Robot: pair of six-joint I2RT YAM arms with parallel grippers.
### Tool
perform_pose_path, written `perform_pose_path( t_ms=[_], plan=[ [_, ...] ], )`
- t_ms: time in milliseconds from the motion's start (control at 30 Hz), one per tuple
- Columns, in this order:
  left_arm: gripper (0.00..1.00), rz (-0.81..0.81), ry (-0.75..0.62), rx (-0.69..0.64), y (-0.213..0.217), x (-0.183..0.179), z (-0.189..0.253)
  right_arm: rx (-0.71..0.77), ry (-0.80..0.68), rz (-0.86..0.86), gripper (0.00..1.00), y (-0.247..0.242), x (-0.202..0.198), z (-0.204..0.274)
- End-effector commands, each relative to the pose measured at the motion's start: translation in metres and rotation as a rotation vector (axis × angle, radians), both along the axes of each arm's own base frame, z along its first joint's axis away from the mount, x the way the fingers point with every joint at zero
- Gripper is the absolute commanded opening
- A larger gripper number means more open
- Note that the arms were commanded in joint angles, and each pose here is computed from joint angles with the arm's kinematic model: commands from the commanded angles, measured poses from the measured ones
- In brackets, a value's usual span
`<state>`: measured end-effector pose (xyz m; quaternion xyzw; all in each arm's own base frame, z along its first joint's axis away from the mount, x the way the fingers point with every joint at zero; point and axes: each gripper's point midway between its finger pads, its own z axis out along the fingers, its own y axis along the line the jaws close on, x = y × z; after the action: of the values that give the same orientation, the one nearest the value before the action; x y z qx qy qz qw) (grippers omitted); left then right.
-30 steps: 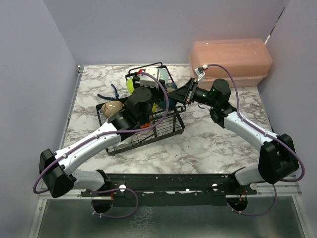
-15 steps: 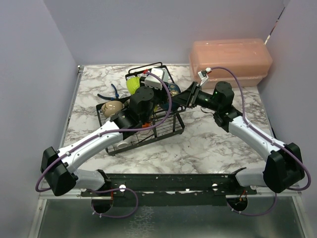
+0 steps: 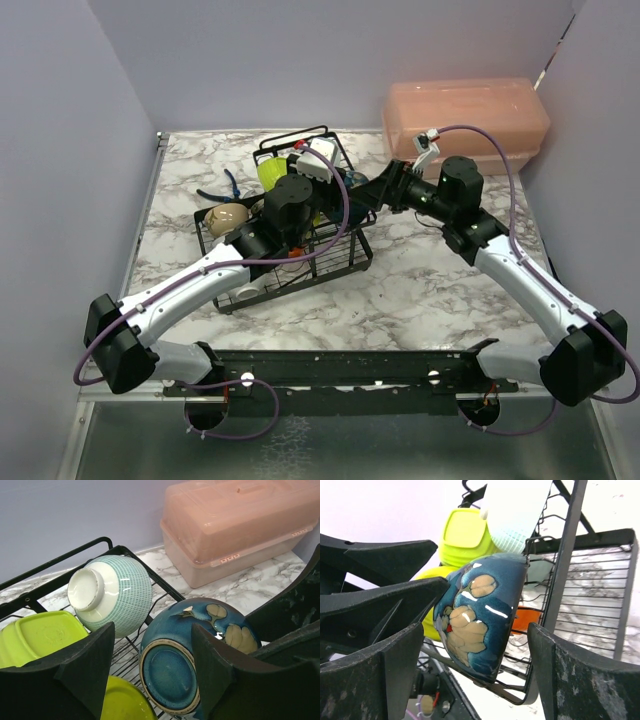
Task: Load the bowls into the dish rack
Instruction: Turn the bowl upside down on the dish rack.
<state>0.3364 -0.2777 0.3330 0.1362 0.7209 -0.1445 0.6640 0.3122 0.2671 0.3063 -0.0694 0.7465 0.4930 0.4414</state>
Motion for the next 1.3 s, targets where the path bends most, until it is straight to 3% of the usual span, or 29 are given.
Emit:
perform_pose_path(
  t_ms=[0, 200, 367, 567, 733, 1067, 1267],
  plan=[
    [0.65, -0.038, 0.01, 0.005, -0.008, -0.001, -0.002, -0.115, -0.054, -0.086, 0.89, -0.017, 0.006, 0.002],
    [0.86, -0.027, -0.017, -0.057, -0.002, -0.006, 0.018, -0.15, -0.11, -0.028, 0.9, -0.013, 0.003, 0.014],
    [0.97, -0.001, -0.026, -0.084, 0.009, -0.009, 0.03, -0.166, -0.109, 0.051, 0.95, -0.004, 0.001, 0.014],
    [0.97, 0.036, 0.015, -0.104, 0.023, -0.006, 0.027, -0.235, -0.048, 0.028, 0.93, -0.007, 0.01, -0.015],
    [0.98, 0.061, 0.043, -0.117, 0.037, -0.003, 0.026, -0.328, 0.0, -0.021, 0.84, -0.018, 0.016, -0.04],
    [0.99, 0.073, 0.077, -0.163, 0.06, 0.004, 0.03, -0.361, -0.016, -0.077, 0.8, -0.03, 0.018, -0.038],
    [0.99, 0.065, 0.07, -0.186, 0.07, 0.004, 0.037, -0.291, -0.074, -0.016, 0.88, -0.018, 0.011, -0.014]
  ],
)
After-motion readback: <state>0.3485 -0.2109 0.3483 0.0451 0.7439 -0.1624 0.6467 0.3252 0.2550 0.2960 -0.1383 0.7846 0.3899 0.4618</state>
